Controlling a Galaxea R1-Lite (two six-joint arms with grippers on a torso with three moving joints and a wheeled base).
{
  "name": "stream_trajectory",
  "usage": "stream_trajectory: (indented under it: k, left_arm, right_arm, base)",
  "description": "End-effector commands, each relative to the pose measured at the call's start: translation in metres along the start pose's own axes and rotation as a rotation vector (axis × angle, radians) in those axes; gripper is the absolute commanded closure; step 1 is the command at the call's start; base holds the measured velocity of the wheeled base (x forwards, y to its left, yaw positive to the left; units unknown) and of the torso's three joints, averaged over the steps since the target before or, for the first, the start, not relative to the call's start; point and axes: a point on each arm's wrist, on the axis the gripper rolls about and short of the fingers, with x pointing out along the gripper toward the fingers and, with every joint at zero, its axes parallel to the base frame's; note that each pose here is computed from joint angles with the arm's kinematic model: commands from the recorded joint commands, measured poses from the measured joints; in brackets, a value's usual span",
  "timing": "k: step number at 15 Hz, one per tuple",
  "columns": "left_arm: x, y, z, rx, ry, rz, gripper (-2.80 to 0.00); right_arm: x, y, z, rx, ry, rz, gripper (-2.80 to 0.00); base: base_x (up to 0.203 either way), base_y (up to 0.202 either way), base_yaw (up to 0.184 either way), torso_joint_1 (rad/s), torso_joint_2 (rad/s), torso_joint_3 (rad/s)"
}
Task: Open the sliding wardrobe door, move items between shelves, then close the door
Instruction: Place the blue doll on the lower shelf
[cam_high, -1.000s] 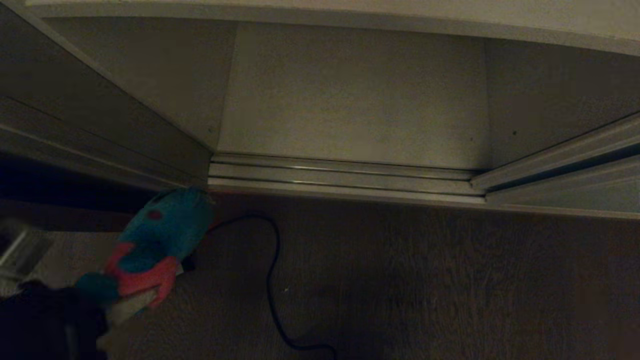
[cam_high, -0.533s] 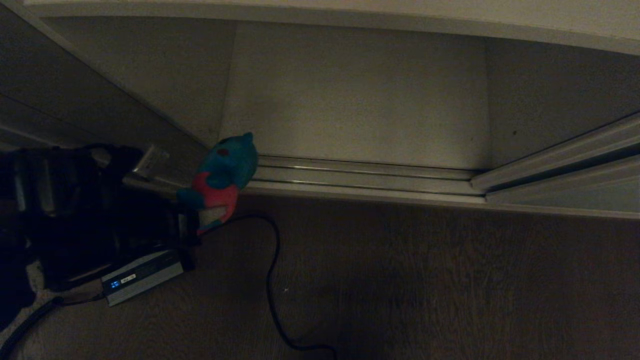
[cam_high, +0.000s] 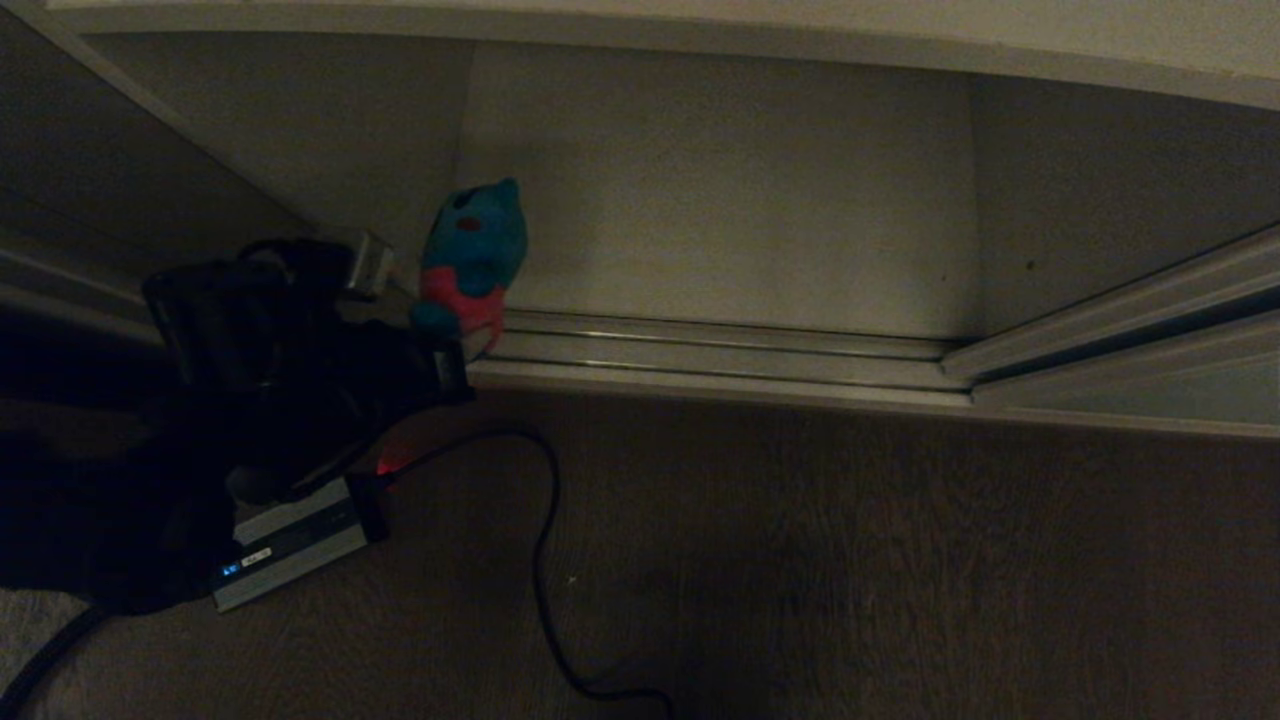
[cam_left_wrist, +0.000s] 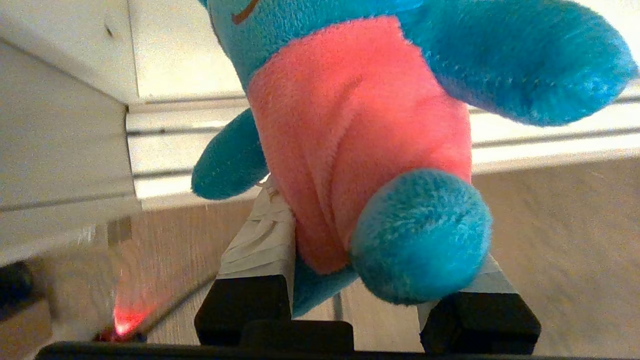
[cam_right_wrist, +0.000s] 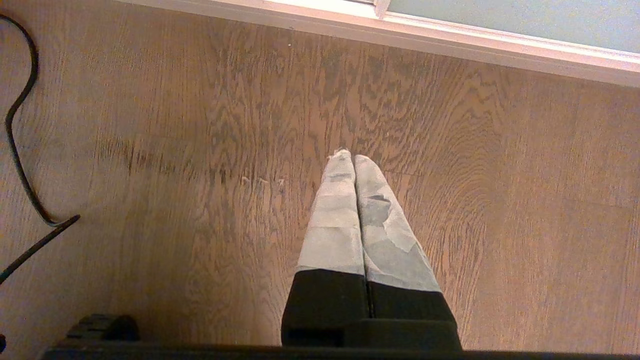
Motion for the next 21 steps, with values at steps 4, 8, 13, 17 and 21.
stream_trajectory:
  k: [4,8,13,17,21]
  left_arm:
    - [0.052,0.002,-0.049,0.052,0.006,0.022,0.0]
    - [0.088,0.014,-0.062,0.092,-0.06,0.07,0.0]
    - [0.117,0.021,-0.085,0.12,-0.159,0.104,0.0]
    - [0.139,0.024,-0.077,0.116,-0.275,0.156,0.0]
    - [0.159,0.026,-0.08,0.11,-0.316,0.164,0.0]
  right_arm:
    - [0.0,0.0,-0.001,0.0,0.003,0.0,0.0]
    - [0.0,0.0,-0.001,0.0,0.003,0.0,0.0]
    - [0.0,0.0,-0.001,-0.001,0.003,0.0,0.0]
    - [0.0,0.0,-0.001,-0.001,0.002,0.0,0.0]
    - [0.0,0.0,-0.001,0.0,0.003,0.0,0.0]
  base:
    - [0.0,0.0,0.0,0.0,0.0,0.0]
    - [0.0,0.0,0.0,0.0,0.0,0.0]
    - [0.0,0.0,0.0,0.0,0.0,0.0]
    - [0.0,0.0,0.0,0.0,0.0,0.0]
    - [0.0,0.0,0.0,0.0,0.0,0.0]
